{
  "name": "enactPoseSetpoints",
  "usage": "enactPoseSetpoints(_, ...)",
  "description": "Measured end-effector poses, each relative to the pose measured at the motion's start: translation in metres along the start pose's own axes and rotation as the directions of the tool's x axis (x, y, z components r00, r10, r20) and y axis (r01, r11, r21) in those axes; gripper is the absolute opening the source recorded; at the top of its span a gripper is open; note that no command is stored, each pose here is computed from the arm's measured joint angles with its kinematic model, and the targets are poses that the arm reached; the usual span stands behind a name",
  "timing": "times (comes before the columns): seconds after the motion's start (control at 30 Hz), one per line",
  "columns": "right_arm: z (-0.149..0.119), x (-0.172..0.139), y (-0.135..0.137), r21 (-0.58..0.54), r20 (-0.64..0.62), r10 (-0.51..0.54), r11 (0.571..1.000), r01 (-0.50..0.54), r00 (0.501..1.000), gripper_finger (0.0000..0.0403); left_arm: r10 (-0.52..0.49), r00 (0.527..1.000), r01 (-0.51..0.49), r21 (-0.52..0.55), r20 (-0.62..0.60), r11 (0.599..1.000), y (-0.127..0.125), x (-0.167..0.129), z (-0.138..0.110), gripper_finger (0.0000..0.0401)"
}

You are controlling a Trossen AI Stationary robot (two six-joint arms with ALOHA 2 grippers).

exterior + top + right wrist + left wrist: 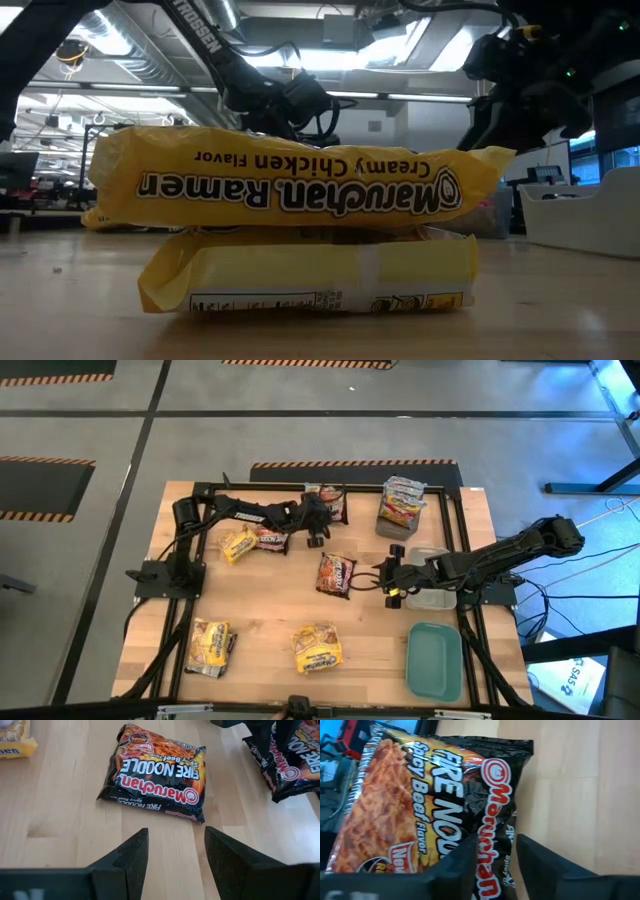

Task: Sort Maruchan noodles
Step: Put the blue noodle pack into the black bin

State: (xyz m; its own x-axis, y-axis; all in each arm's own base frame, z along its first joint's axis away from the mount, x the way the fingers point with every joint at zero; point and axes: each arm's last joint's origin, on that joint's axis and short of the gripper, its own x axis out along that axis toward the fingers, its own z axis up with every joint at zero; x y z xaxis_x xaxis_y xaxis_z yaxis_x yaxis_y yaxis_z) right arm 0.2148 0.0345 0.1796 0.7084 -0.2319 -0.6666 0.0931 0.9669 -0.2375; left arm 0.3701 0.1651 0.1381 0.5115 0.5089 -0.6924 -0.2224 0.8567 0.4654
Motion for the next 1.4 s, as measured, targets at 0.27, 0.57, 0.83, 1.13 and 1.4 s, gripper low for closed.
enactPoseSetpoints(0.27,0.000,0.000,0.000,0.001,-0.001,-0.001,1.000,0.001,1.000,0.0177,-0.191,0.982,0.191,0.002,-0.007,0.982,-0.010,0.000,-0.006,0.0017)
enactPoseSetpoints(0.57,0.000,0.000,0.000,0.000,-0.002,-0.002,1.000,0.002,1.000,0.0177,-0.363,0.926,0.355,-0.082,-0.103,0.931,-0.031,-0.027,-0.003,0.0012)
enactPoseSetpoints(0.83,0.000,0.000,0.000,-0.022,0.003,-0.017,1.000,0.017,1.000,0.0177,-0.325,0.946,0.325,-0.067,0.013,0.943,-0.022,-0.096,0.029,0.0008)
enactPoseSetpoints(1.13,0.005,0.000,-0.001,-0.026,0.048,-0.042,0.999,0.043,0.998,0.0177,-0.015,0.968,0.045,-0.115,0.251,0.992,0.018,-0.104,0.053,0.0018)
enactPoseSetpoints(1.4,0.005,0.000,-0.001,0.001,0.045,-0.042,0.999,0.042,0.998,0.0177,-0.001,0.986,0.045,-0.259,0.167,0.965,0.054,-0.052,0.023,0.0053)
